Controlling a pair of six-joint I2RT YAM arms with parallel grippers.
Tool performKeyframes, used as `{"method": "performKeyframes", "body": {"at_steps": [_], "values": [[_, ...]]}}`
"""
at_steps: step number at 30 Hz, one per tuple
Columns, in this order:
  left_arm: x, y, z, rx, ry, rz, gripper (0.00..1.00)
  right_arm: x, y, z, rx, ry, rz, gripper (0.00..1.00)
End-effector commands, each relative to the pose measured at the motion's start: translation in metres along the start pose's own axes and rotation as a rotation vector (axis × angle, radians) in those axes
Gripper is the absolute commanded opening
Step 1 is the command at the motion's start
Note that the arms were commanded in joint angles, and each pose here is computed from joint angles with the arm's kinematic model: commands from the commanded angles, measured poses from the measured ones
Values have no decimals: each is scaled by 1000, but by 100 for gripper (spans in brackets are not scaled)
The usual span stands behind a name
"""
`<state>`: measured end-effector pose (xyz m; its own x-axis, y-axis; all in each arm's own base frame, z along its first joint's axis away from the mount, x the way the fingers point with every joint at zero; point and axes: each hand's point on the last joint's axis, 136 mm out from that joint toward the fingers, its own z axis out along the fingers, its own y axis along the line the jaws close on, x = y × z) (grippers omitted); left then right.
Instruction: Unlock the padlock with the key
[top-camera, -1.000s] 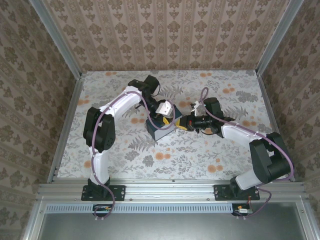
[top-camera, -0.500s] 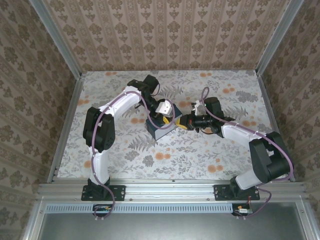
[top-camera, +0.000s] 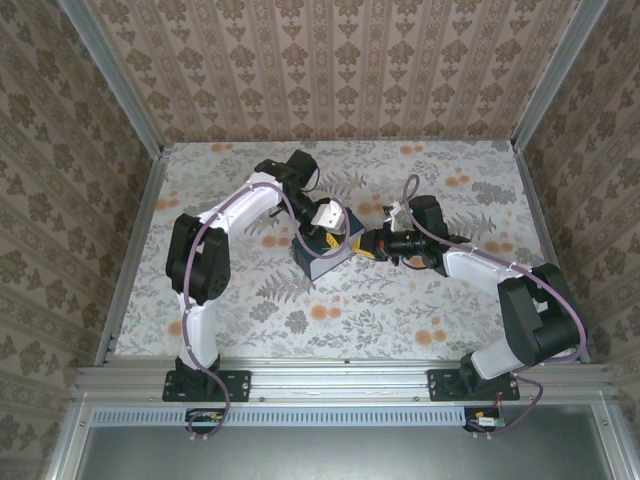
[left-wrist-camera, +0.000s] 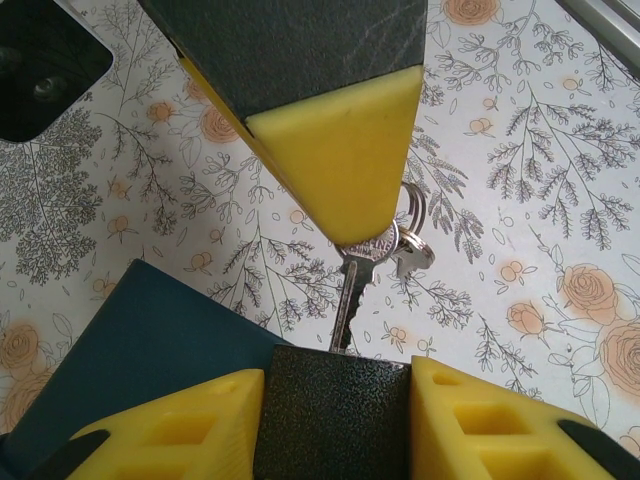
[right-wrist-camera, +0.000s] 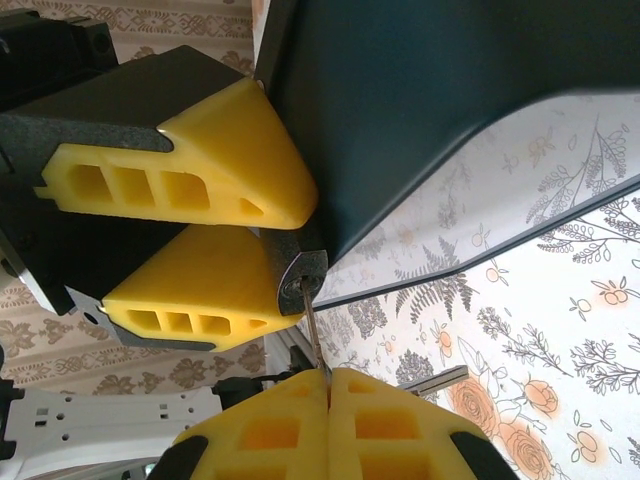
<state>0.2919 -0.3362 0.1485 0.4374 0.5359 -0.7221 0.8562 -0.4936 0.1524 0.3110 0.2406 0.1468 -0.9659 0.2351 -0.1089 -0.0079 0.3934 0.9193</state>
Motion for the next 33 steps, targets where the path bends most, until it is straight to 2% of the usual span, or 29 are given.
{"method": "performKeyframes", "body": {"at_steps": [1,17,33], "values": [[8,-7,3,22,17,-32,38,-3,1,-4,-1,-33,-17,0],[11,-5,1,18,17,-43,37,0,-2,-14,-7,-47,-21,0],[11,-5,3,22,16,-44,37,-4,7,-2,-41,-32,-41,0]]}}
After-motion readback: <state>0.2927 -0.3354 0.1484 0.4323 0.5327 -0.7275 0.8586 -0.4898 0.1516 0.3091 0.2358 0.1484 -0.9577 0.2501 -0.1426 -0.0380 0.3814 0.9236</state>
